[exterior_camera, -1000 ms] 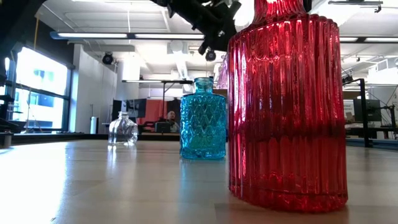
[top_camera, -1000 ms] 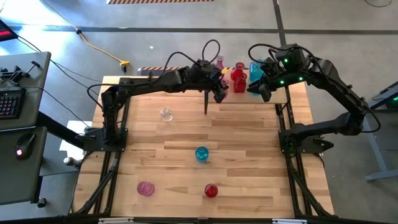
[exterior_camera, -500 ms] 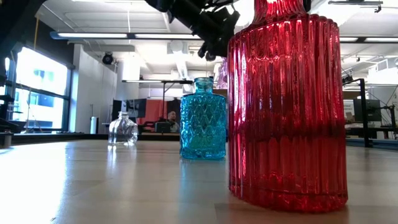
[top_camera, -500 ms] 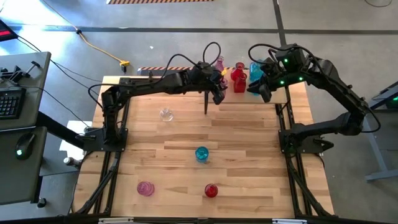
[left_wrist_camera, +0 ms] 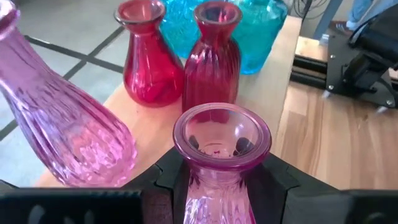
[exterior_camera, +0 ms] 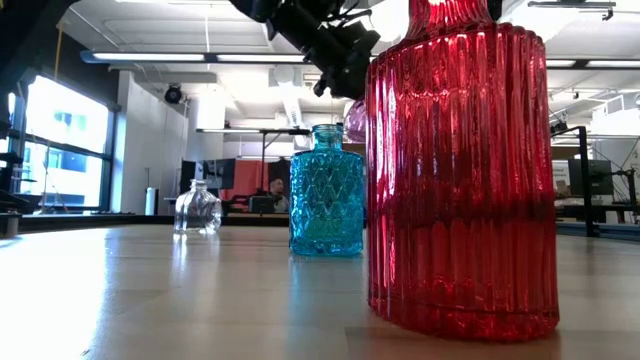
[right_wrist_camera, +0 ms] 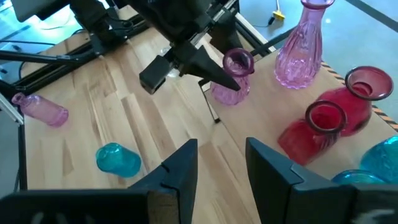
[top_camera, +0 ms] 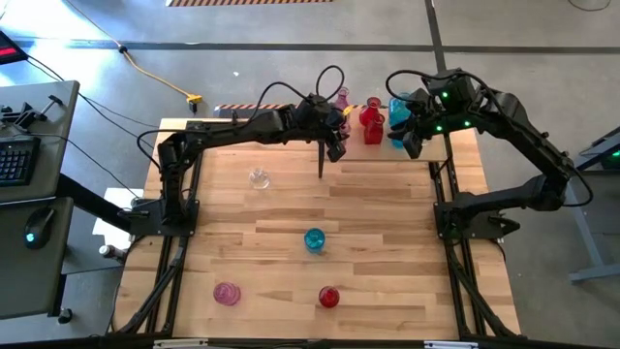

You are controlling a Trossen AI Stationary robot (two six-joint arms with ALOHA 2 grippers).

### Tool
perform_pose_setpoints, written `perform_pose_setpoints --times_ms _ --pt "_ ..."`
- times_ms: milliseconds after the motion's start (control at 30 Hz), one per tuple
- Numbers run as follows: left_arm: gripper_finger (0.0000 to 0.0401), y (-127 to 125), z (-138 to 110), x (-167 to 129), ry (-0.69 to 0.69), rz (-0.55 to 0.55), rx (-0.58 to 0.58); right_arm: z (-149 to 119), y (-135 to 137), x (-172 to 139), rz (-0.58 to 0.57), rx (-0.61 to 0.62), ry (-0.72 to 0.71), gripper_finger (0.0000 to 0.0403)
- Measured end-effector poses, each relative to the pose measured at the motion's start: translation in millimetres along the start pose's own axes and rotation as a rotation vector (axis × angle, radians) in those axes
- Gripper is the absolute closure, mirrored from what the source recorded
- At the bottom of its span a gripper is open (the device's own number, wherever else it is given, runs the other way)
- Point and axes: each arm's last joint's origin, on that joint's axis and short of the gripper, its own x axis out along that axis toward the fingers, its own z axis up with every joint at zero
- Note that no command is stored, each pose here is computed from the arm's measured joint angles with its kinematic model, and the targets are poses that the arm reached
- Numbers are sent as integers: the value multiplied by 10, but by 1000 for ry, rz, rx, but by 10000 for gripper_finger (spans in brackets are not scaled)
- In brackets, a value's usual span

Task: Sort vases onto shelf
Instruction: Put the right pink vase on the shelf aligned with the pink vase

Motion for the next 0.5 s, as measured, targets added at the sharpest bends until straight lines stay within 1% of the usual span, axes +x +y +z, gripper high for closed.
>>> perform_pose_setpoints --times_ms 133,200,500 --pt "288 -3 -10 -14 16 -19 0 1 0 0 0 1 -1 288" --pt "288 18 12 -75 17 -17 -2 2 0 0 0 1 -2 288" --pt "288 175 275 -620 -81 13 8 40 4 -1 3 -7 -41 288"
